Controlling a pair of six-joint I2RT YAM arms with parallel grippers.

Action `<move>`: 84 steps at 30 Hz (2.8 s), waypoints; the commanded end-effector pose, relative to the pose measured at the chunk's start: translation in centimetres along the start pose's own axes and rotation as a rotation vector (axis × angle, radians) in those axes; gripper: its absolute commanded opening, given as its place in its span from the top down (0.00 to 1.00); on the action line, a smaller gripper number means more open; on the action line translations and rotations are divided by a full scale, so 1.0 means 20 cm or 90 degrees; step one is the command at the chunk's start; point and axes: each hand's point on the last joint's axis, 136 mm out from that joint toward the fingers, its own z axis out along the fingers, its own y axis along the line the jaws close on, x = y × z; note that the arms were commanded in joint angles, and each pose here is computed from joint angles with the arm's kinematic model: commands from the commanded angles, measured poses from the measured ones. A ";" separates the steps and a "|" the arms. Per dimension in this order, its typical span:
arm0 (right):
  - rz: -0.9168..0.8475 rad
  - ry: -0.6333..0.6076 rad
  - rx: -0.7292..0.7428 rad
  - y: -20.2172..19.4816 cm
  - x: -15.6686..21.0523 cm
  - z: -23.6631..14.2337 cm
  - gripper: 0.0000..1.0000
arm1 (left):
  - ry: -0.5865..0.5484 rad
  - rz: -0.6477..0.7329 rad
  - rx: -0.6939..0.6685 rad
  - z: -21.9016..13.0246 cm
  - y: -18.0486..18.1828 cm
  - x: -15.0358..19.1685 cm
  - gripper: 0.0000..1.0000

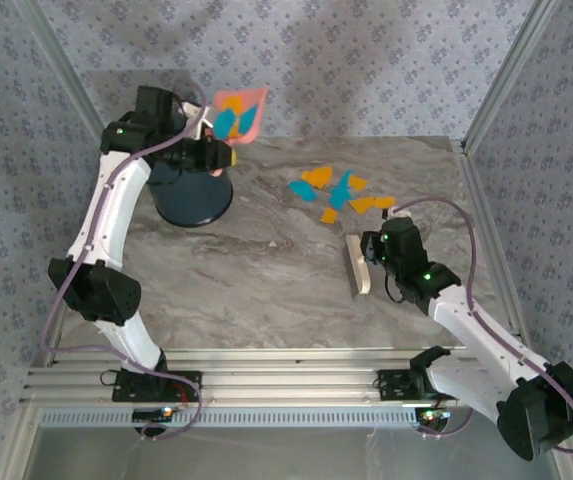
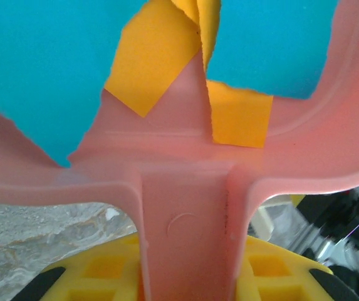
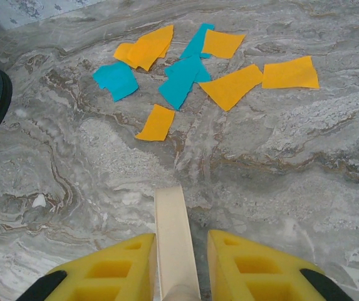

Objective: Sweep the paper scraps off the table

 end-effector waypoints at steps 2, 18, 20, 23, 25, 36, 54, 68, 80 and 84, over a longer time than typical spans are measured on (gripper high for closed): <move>0.011 0.006 -0.004 0.01 -0.01 0.00 1.00 | -0.038 -0.069 0.078 -0.03 0.00 -0.13 1.00; 0.012 0.013 -0.003 0.01 0.00 0.00 1.00 | -0.106 -0.263 0.198 -0.05 0.18 -0.37 1.00; 0.011 0.014 0.000 0.01 0.00 0.00 1.00 | -0.119 -0.277 0.205 -0.06 0.19 -0.38 1.00; 0.010 0.014 0.000 0.01 0.00 0.00 1.00 | -0.143 -0.300 0.226 -0.07 0.19 -0.42 1.00; 0.011 0.015 -0.001 0.01 0.00 0.00 1.00 | -0.161 -0.319 0.250 -0.08 0.19 -0.44 1.00; 0.010 0.022 0.002 0.01 0.02 0.00 1.00 | -0.250 -0.410 0.339 -0.13 0.23 -0.56 1.00; 0.007 0.025 0.008 0.00 0.03 0.00 1.00 | -0.324 -0.474 0.524 -0.29 0.14 -0.64 1.00; 0.005 0.025 0.009 -0.01 0.04 0.00 1.00 | -0.371 -0.520 0.636 -0.36 0.13 -0.66 1.00; 0.005 0.024 0.010 -0.01 0.04 -0.01 1.00 | -0.356 -0.533 0.630 -0.30 0.12 -0.64 1.00; 0.007 0.015 0.009 -0.02 0.03 -0.02 1.00 | -0.329 -0.507 0.567 -0.25 0.10 -0.60 1.00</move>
